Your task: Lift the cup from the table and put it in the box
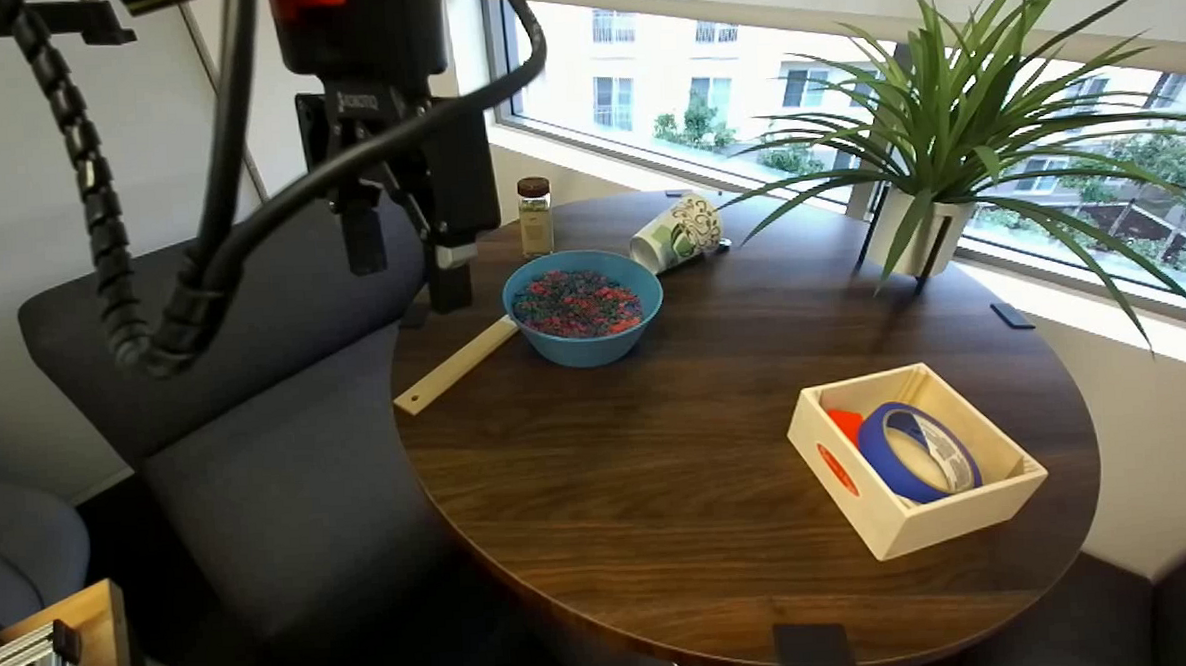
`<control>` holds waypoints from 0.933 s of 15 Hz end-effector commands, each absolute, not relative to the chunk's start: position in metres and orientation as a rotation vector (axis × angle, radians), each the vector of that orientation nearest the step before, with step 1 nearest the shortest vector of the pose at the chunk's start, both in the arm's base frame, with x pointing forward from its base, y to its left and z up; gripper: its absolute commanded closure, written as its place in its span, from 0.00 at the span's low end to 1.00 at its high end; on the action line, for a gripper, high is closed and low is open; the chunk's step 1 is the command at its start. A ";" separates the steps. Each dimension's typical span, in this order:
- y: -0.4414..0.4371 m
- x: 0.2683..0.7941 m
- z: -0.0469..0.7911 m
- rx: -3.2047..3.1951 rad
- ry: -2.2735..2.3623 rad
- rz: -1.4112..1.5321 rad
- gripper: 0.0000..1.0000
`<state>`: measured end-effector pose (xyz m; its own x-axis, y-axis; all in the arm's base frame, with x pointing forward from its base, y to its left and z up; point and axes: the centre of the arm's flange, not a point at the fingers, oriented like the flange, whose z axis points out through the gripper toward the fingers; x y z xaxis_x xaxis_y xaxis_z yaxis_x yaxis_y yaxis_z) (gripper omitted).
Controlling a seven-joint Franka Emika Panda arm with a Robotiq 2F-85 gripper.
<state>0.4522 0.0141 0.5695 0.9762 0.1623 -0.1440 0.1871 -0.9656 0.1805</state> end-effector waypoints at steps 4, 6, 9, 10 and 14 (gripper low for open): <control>0.051 0.545 0.588 2.844 0.397 0.260 0.00; 0.058 0.581 0.593 2.883 0.351 0.379 0.00; 0.076 0.627 0.579 2.969 0.227 0.425 0.00; 0.089 0.644 0.567 3.023 0.205 0.416 0.00; 0.083 0.624 0.551 2.998 0.255 0.381 0.00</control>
